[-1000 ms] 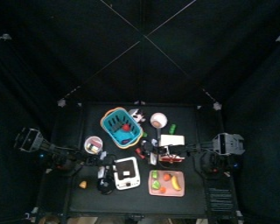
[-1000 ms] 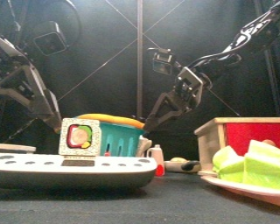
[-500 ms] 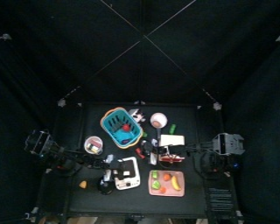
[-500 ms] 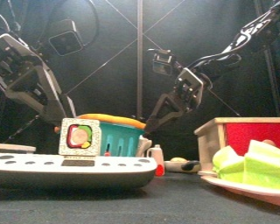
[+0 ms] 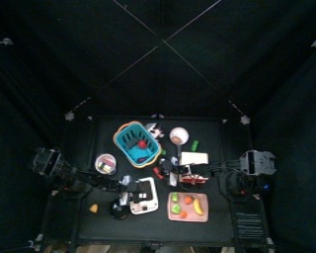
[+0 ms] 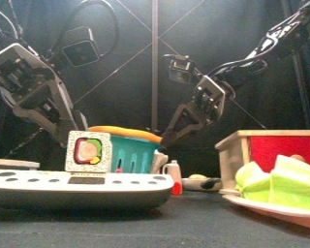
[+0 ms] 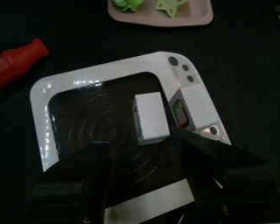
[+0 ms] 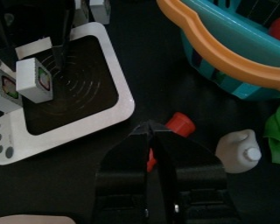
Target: Grab sushi piece
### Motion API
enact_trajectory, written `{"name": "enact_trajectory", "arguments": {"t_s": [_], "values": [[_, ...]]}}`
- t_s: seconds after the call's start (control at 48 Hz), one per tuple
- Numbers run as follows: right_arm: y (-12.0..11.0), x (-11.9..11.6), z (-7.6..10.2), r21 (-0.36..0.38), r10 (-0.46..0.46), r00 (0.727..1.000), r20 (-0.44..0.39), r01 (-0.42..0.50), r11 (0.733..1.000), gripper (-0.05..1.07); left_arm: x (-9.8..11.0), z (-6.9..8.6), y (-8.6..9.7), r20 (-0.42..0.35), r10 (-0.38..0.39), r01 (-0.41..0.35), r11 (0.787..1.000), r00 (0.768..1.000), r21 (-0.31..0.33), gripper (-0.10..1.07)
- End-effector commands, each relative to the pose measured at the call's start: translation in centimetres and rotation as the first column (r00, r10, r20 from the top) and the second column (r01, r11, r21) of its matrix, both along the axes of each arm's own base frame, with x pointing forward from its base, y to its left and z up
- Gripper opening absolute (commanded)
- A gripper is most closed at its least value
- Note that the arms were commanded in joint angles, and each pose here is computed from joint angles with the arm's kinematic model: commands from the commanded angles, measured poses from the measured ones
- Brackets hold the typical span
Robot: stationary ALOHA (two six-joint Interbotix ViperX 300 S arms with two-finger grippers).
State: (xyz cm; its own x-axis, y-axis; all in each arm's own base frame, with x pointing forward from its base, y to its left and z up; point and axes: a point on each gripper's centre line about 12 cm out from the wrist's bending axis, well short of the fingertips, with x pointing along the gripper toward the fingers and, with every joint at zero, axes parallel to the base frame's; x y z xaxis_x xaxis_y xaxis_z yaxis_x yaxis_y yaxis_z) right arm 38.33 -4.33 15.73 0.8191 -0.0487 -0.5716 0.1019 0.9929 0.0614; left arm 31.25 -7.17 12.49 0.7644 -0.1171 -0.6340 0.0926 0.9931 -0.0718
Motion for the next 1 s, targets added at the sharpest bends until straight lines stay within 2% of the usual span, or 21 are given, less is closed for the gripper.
{"name": "enact_trajectory", "arguments": {"t_s": [0.0,0.208,0.562,0.833,0.979], "values": [[0.0,0.5,1.6,-0.004,0.002,0.999,0.046,-0.002,1.0,0.45,0.8,0.7,-0.2,0.028,0.001,-0.001,1.0,1.0,-0.006,0.86],[0.0,0.5,1.4,-0.003,0.002,0.999,0.042,-0.002,1.0,0.45,0.8,0.7,0.0,0.027,0.006,-0.006,1.0,1.0,-0.004,0.82],[0.0,0.5,1.4,-0.003,0.002,0.999,0.041,-0.002,1.0,0.45,0.8,0.9,0.0,0.034,-0.006,0.006,1.0,0.999,0.006,0.62],[0.0,0.6,1.3,-0.004,0.003,0.999,0.038,-0.002,1.0,0.45,0.4,1.7,0.1,0.06,-0.015,0.015,1.0,0.998,0.009,0.62],[0.0,0.6,1.3,-0.004,0.003,0.999,0.038,-0.002,1.0,0.45,0.2,1.6,0.1,0.056,-0.018,0.017,1.0,0.998,0.011,0.61]]}}
